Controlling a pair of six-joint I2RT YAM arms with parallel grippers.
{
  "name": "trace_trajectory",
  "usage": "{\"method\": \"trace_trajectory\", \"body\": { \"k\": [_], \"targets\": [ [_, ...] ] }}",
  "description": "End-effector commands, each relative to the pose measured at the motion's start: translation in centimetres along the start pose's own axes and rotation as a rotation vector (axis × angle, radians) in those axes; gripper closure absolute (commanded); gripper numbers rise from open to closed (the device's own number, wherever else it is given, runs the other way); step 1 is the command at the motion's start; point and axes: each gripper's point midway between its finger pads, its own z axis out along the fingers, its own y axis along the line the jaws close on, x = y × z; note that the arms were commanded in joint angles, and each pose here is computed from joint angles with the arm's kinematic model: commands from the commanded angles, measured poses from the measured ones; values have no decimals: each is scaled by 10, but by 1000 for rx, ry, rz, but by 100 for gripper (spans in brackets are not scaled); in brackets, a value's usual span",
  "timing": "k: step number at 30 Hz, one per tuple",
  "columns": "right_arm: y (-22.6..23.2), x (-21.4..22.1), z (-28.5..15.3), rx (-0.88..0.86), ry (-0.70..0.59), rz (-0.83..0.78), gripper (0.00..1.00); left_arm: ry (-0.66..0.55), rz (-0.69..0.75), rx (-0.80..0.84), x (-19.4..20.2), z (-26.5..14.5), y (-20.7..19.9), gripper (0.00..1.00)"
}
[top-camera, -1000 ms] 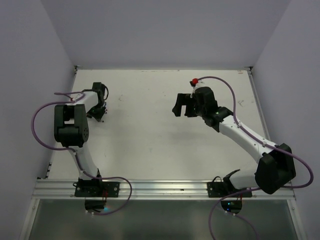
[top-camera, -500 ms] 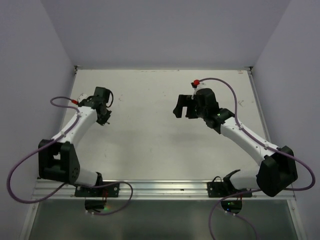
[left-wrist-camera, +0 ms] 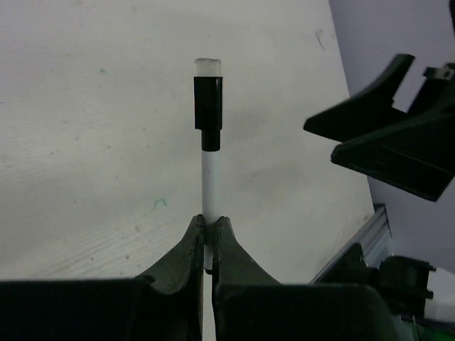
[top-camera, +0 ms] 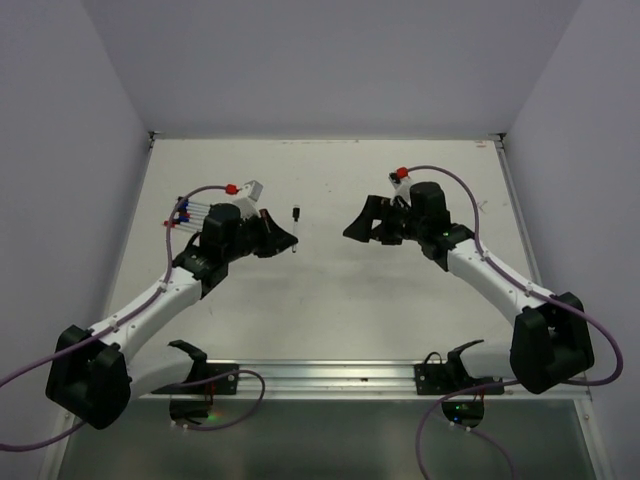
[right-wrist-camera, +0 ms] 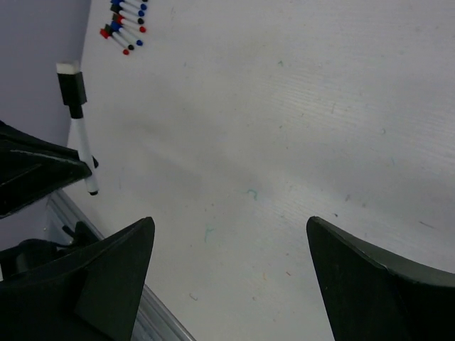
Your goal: Open the pen caps
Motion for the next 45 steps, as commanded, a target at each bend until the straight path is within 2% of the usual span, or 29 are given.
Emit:
{"method": "trace_trajectory", "body": {
  "k": [1, 7, 10, 12, 17, 27, 34, 40, 45],
  "targets": [
    [43, -9, -9, -230, -45, -35, 10, -35, 255, 438, -5, -18, -76, 100],
    [65, -10, -4, -364, -38, -15, 20, 44, 343, 481, 15, -8, -93, 100],
    [70, -17, -6, -356, -83, -16, 20, 65, 324, 382, 20, 8, -83, 100],
    [75, -20, -6, -348, -101, -27, 21, 81, 286, 246, 23, 22, -63, 100],
    [75, -24, 2, -300, -121, -29, 25, 60, 287, 110, 26, 33, -54, 100],
    [66, -30, 18, -251, -137, 10, 38, 33, 285, 99, 30, 28, -63, 100],
    [73, -27, 33, -217, -120, 26, 41, 75, 301, 11, 40, 31, -55, 100],
    [73, -29, 42, -182, -135, 37, 44, 73, 311, 13, 42, 26, -62, 100],
    [75, -27, 48, -183, -130, 45, 54, 56, 317, -22, 38, 26, -59, 100]
  ]
}}
